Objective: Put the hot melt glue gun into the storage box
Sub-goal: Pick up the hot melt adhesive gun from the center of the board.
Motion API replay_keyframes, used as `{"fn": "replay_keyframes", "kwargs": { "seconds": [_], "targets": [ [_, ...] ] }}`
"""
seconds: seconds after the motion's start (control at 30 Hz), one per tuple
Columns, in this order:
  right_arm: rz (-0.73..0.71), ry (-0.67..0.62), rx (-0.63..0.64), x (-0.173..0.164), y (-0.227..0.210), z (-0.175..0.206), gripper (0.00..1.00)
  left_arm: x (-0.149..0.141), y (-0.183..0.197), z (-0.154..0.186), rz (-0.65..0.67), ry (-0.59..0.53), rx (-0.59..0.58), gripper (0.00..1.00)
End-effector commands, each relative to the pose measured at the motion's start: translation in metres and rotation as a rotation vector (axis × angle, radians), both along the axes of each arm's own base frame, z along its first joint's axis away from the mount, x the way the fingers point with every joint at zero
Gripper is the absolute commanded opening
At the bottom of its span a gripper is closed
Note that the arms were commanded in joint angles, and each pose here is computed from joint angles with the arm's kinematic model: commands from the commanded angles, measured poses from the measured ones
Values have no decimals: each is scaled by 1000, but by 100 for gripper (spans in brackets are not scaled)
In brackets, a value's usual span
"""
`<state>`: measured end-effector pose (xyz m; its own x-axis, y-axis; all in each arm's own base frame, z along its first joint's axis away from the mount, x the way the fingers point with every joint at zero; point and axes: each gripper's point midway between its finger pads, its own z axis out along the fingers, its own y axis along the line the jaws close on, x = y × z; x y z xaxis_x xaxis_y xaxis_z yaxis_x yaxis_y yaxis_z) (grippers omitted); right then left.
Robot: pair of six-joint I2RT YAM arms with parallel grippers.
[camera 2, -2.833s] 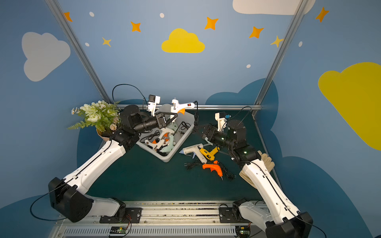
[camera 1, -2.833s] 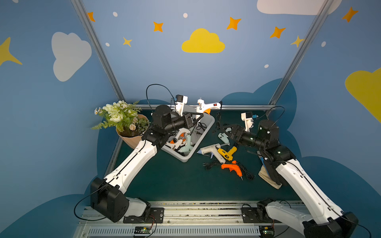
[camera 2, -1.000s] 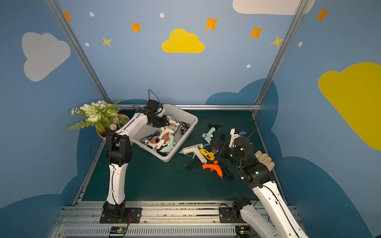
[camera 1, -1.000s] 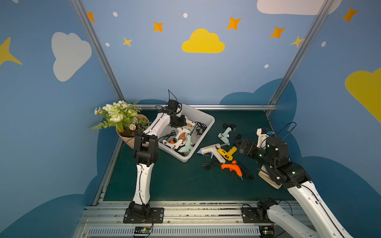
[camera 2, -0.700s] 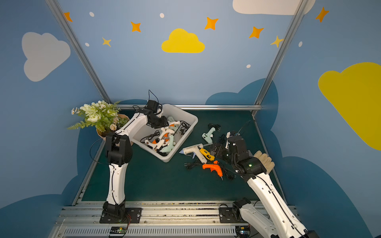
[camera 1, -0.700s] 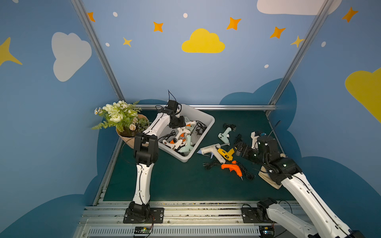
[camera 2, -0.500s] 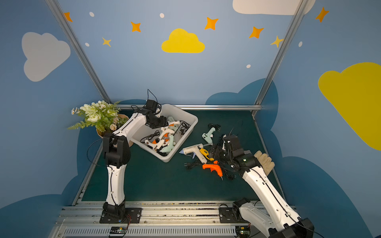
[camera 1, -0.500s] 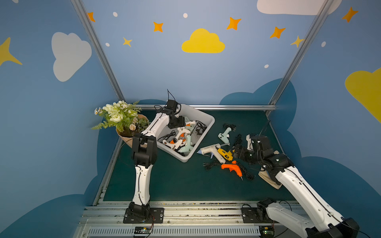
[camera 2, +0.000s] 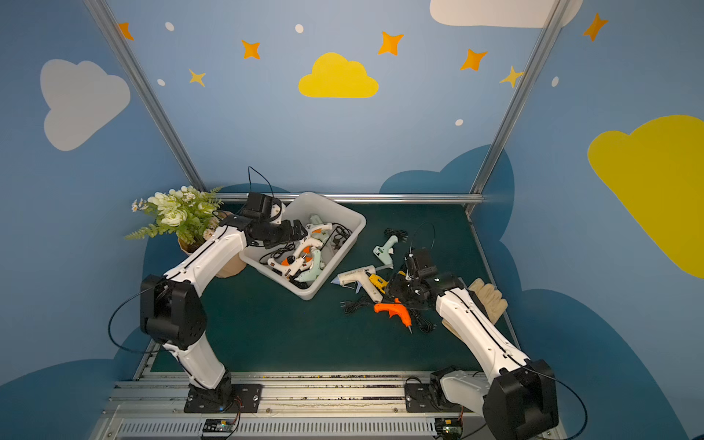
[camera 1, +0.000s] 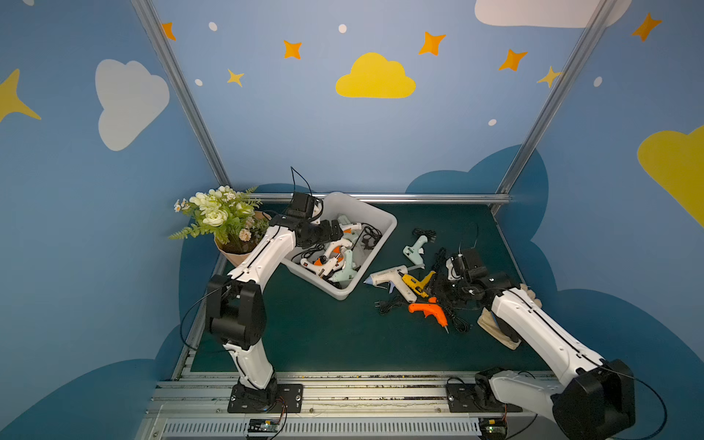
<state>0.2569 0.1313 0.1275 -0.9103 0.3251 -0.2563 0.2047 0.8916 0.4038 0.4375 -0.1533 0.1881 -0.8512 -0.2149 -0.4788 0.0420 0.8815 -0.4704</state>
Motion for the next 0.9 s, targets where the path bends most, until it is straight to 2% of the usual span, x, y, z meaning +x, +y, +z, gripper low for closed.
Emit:
{"fn": "replay_keyframes", "kwargs": {
  "seconds": [0.0, 0.2, 0.33, 0.6, 0.87],
  "targets": [
    [-49, 48, -42, 2, -11, -12, 67, -14, -5, 24, 16, -79, -96, 100],
    [-152, 70, -93, 31, -26, -16, 63, -56, 1, 34, 50, -155, -168, 100],
    [-184, 129, -75, 56, -26, -26, 60, -74, 9, 36, 86, -202, -190, 100],
    [-91, 288, -56, 102, -12, -66, 41, -91, 34, 41, 177, -298, -135, 100],
    [-97, 369, -92, 110, -13, -106, 41, -102, 45, 43, 189, -327, -86, 100]
  ]
}}
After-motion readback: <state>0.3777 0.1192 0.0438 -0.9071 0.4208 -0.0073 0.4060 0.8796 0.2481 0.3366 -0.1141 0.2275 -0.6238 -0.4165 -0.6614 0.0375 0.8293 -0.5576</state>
